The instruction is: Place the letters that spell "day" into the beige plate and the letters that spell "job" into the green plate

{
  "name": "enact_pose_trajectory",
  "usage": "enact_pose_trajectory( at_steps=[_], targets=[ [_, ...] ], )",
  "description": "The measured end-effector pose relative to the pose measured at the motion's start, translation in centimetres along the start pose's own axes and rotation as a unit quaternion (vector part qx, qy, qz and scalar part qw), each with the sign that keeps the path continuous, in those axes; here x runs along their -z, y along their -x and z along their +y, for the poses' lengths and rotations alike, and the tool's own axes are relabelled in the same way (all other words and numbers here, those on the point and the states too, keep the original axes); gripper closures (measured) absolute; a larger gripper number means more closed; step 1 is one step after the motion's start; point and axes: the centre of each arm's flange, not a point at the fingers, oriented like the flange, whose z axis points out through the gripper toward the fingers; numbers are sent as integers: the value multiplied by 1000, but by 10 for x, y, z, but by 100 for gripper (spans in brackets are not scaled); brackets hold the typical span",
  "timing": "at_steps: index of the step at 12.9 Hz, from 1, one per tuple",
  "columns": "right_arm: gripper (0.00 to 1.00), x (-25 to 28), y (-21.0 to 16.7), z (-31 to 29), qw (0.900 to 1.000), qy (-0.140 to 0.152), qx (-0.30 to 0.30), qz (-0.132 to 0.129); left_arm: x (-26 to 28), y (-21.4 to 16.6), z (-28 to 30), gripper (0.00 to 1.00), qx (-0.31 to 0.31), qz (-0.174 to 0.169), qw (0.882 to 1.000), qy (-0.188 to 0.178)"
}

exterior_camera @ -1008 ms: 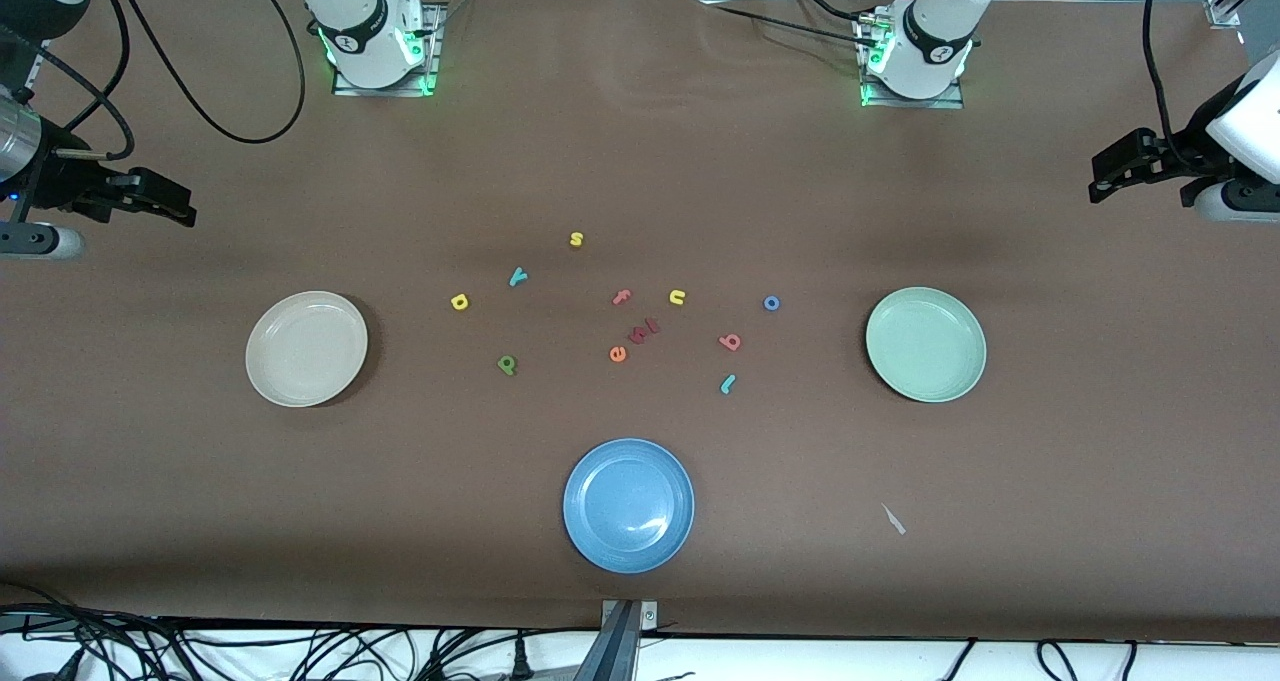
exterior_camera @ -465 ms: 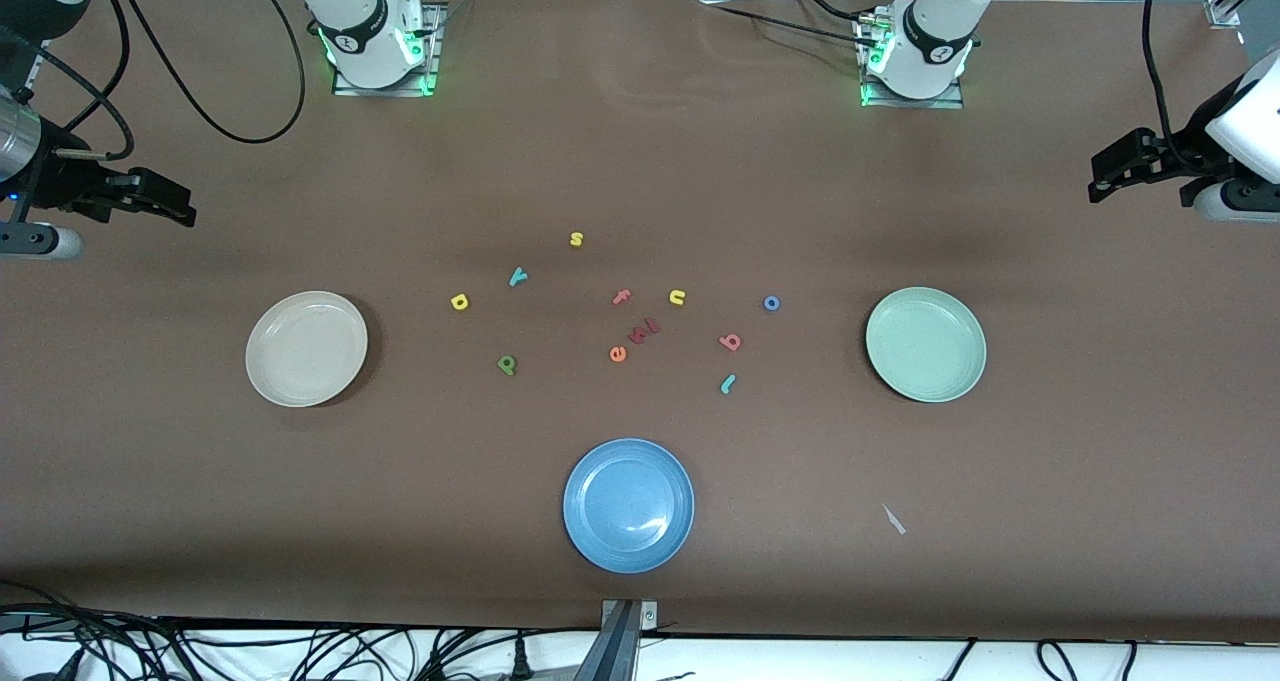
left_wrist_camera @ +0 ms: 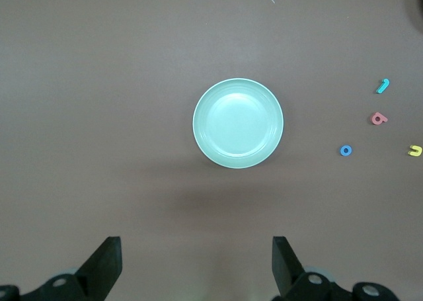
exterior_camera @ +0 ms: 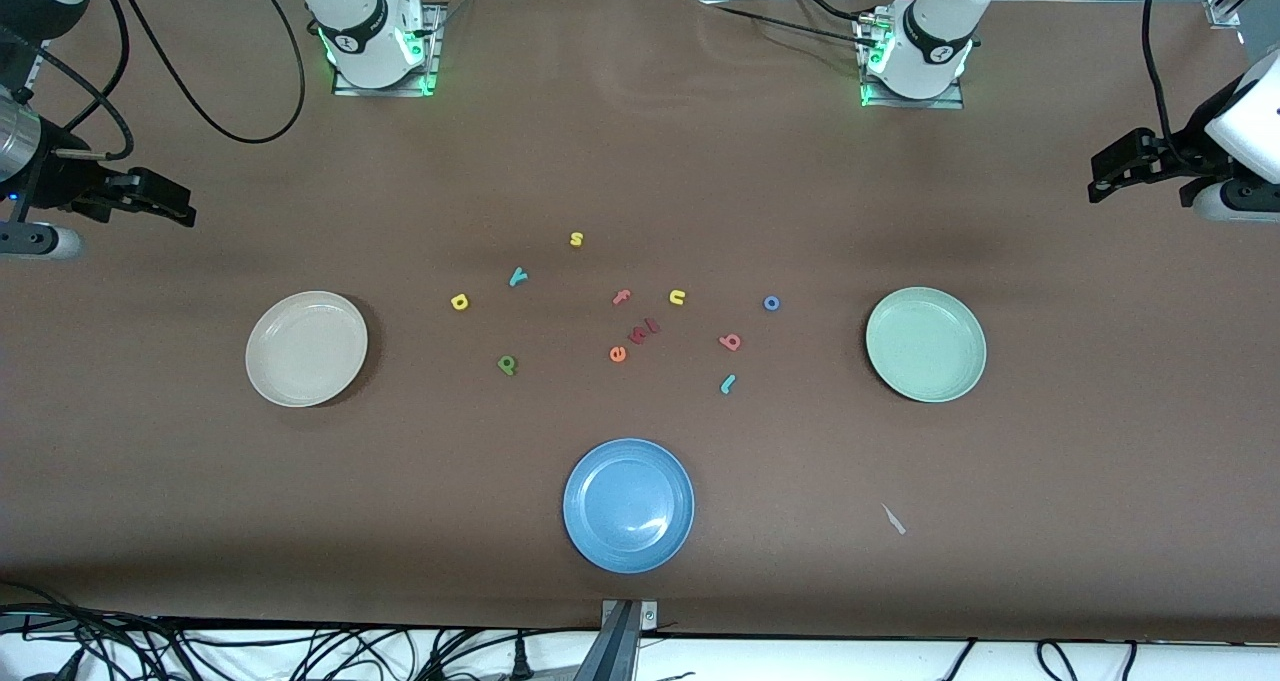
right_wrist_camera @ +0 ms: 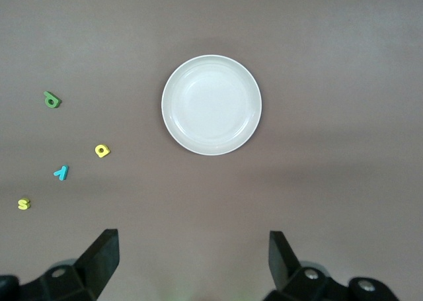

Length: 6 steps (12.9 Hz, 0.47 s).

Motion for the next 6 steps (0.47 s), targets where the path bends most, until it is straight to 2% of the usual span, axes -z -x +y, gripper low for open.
enact_pose_trajectory(
  at_steps=[6],
  targets=[
    [0,0,0,0,1000,0,0,0,-4,0,0,0,0,-5,1000,0]
  ],
)
